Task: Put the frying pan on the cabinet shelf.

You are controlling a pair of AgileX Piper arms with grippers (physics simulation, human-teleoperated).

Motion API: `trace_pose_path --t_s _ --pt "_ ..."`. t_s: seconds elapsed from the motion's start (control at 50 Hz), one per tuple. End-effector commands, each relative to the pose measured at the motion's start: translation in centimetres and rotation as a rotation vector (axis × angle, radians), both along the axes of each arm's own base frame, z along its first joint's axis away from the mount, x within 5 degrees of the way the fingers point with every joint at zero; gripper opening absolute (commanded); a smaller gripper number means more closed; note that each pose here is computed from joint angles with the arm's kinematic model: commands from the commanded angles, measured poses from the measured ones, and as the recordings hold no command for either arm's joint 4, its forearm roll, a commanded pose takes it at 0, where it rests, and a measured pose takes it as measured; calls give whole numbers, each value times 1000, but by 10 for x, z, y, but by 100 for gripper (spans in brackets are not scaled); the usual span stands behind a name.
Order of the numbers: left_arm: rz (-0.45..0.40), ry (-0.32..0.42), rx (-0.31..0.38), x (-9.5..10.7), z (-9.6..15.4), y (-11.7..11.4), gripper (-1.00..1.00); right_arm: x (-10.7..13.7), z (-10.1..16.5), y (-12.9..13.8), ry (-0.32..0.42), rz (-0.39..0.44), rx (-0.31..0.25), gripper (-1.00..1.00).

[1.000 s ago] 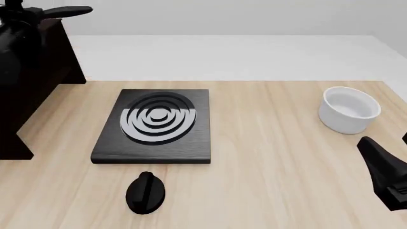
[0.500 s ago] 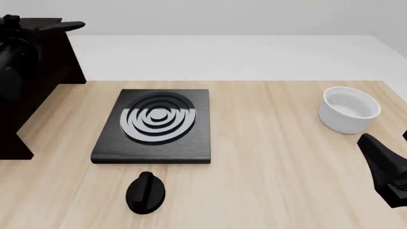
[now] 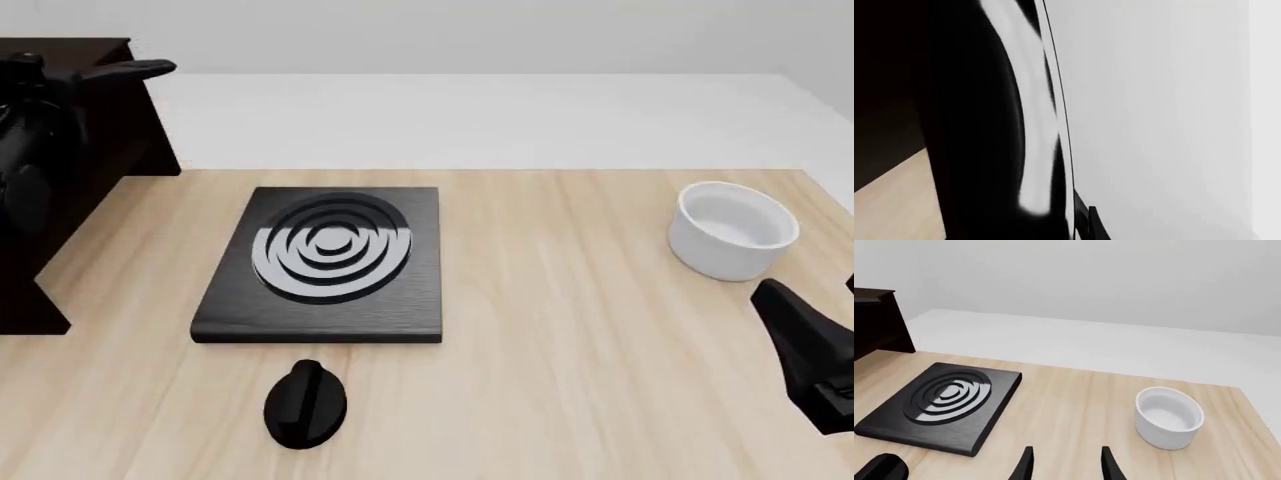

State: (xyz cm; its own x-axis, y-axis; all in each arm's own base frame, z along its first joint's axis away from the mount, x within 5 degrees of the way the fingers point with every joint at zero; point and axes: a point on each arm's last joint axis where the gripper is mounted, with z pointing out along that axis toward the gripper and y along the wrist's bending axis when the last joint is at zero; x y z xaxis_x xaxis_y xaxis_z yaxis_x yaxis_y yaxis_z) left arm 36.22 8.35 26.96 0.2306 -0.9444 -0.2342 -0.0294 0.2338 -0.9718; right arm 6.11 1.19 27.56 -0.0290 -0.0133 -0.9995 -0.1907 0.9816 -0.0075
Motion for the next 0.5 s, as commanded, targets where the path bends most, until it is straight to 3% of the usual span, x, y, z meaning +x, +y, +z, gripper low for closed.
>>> trace_pose_path --t_s 0.02,0.18,0.2,0.5 --pt "2 27 29 -3 -16 3 -100 0 -1 0 1 -1 1 100" --pt "1 23 31 -7 -14 1 -100 1 -2 0 3 0 1 100" --pt "-3 19 34 -8 -11 -1 100 1 -1 0 3 0 1 100" --pt "-8 -13 48 -12 7 -4 100 -1 -1 0 2 -4 0 100"
